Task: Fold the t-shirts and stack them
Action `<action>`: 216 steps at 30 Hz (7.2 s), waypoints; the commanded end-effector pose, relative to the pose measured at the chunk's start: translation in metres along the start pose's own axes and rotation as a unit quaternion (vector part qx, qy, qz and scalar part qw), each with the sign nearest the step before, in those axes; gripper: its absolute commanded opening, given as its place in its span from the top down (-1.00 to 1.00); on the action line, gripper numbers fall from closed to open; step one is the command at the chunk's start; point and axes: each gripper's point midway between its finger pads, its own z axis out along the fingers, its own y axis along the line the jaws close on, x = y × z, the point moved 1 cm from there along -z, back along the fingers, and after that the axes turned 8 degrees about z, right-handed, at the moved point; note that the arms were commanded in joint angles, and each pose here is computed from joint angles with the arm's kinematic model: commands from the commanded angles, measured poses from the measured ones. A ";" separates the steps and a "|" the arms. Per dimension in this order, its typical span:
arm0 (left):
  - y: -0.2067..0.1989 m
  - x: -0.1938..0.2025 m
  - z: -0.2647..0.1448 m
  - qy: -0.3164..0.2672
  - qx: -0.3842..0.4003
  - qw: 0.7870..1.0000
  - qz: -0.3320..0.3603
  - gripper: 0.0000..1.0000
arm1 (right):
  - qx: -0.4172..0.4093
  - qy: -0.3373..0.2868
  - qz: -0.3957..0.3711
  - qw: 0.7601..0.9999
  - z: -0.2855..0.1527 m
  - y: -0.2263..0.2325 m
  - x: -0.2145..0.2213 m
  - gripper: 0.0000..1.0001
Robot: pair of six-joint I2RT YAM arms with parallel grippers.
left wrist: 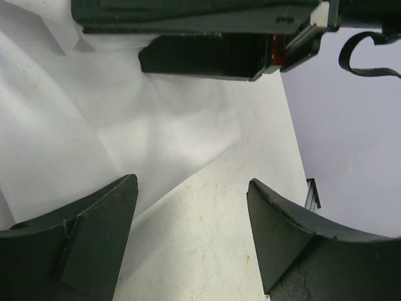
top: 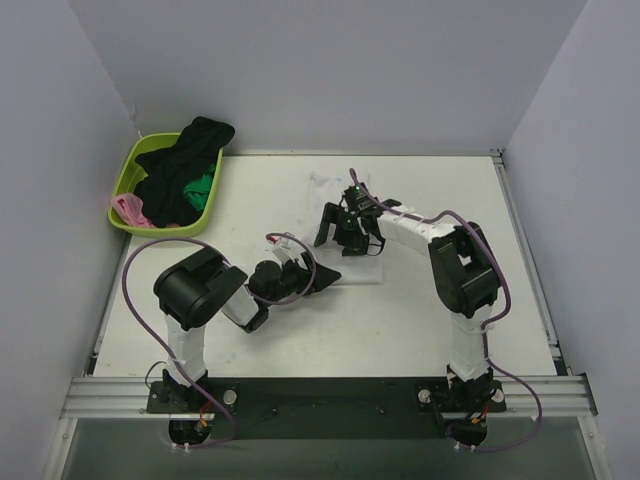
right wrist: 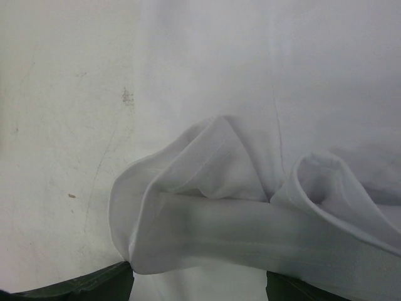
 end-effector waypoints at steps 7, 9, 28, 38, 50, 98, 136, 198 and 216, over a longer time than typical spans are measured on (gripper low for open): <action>0.014 0.030 -0.015 0.030 -0.005 0.999 -0.020 -0.57 | 0.002 -0.054 -0.027 0.998 0.013 0.009 -0.042 -0.71; 0.015 0.032 -0.017 0.032 -0.004 0.999 -0.022 -0.57 | -0.004 -0.069 -0.030 0.997 0.013 0.015 -0.054 -0.71; 0.018 0.046 -0.030 0.042 0.003 0.999 -0.033 -0.50 | -0.040 -0.232 -0.076 0.969 -0.031 0.079 -0.175 -0.71; -0.045 0.000 -0.028 0.048 0.039 0.998 -0.021 -0.51 | 0.061 -0.215 -0.086 0.971 -0.078 0.016 -0.105 -0.72; -0.051 -0.103 -0.037 0.078 -0.245 0.956 0.143 -0.64 | 0.168 -0.143 -0.135 0.966 -0.089 -0.041 -0.044 -0.73; -0.011 -0.064 -0.167 0.045 -0.308 0.949 0.059 -0.82 | 0.296 -0.076 -0.239 0.922 -0.068 -0.104 0.207 -0.73; -0.056 -0.013 -0.038 0.102 -0.133 0.985 0.028 -0.75 | 0.175 -0.241 -0.195 0.935 -0.210 -0.042 0.133 -0.91; -0.013 0.079 -0.174 0.178 -0.258 0.948 -0.052 -0.50 | -0.035 0.014 0.015 0.999 -0.101 -0.136 0.167 -0.83; 0.008 0.100 -0.168 0.176 -0.288 0.940 -0.056 0.34 | -0.048 0.029 0.033 0.998 -0.100 -0.148 0.188 -0.25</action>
